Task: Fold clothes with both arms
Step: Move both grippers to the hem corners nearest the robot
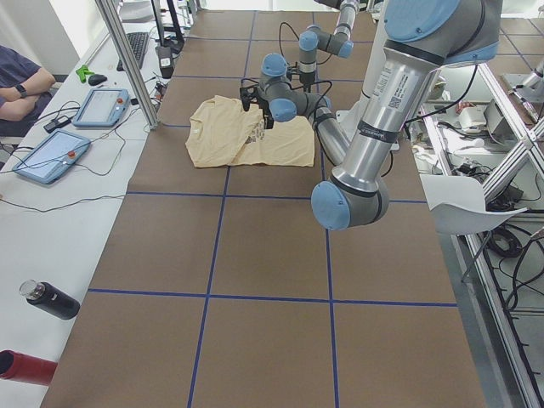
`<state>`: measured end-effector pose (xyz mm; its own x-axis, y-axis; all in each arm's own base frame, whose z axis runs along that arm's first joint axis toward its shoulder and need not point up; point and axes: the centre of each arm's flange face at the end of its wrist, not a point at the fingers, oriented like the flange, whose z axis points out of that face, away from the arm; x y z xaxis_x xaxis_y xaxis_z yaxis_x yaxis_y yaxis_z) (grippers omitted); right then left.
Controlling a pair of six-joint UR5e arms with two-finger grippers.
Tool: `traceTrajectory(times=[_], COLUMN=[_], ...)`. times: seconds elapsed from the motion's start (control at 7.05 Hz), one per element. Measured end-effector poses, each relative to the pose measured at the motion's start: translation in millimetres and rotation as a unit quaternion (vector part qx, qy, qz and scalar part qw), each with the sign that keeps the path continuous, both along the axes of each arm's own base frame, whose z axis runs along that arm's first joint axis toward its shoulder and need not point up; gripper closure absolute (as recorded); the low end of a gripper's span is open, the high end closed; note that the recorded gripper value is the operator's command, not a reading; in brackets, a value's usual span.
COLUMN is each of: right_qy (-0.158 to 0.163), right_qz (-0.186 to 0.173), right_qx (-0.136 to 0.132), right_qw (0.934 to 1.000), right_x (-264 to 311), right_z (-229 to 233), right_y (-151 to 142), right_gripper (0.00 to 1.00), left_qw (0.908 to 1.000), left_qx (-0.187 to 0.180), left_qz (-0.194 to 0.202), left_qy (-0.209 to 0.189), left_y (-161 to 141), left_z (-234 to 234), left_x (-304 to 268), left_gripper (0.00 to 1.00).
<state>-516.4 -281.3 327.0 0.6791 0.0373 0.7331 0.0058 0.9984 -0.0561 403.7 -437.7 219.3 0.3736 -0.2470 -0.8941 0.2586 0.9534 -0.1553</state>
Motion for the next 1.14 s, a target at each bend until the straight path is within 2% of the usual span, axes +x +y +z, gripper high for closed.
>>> traceTrajectory(times=[0.43,0.71,1.14], right_qy=[-0.015,-0.025,-0.032], right_qz=[0.004,0.009,0.010], right_qx=[0.001,0.000,0.002], right_qw=[0.9999,0.9996,0.9994], right_x=[10,13,16], right_z=[-14,-23,-28], right_y=[-2,-2,-2], right_gripper=[1.00,1.00,1.00], left_qw=[0.9987,0.9942,0.9854], left_qx=[-0.029,-0.053,-0.086], left_qz=[0.009,0.028,0.055], left_qy=[-0.041,-0.089,-0.137], left_y=[20,68,130], left_z=[58,86,98], left_x=[7,48,94], left_gripper=[0.01,0.03,0.24])
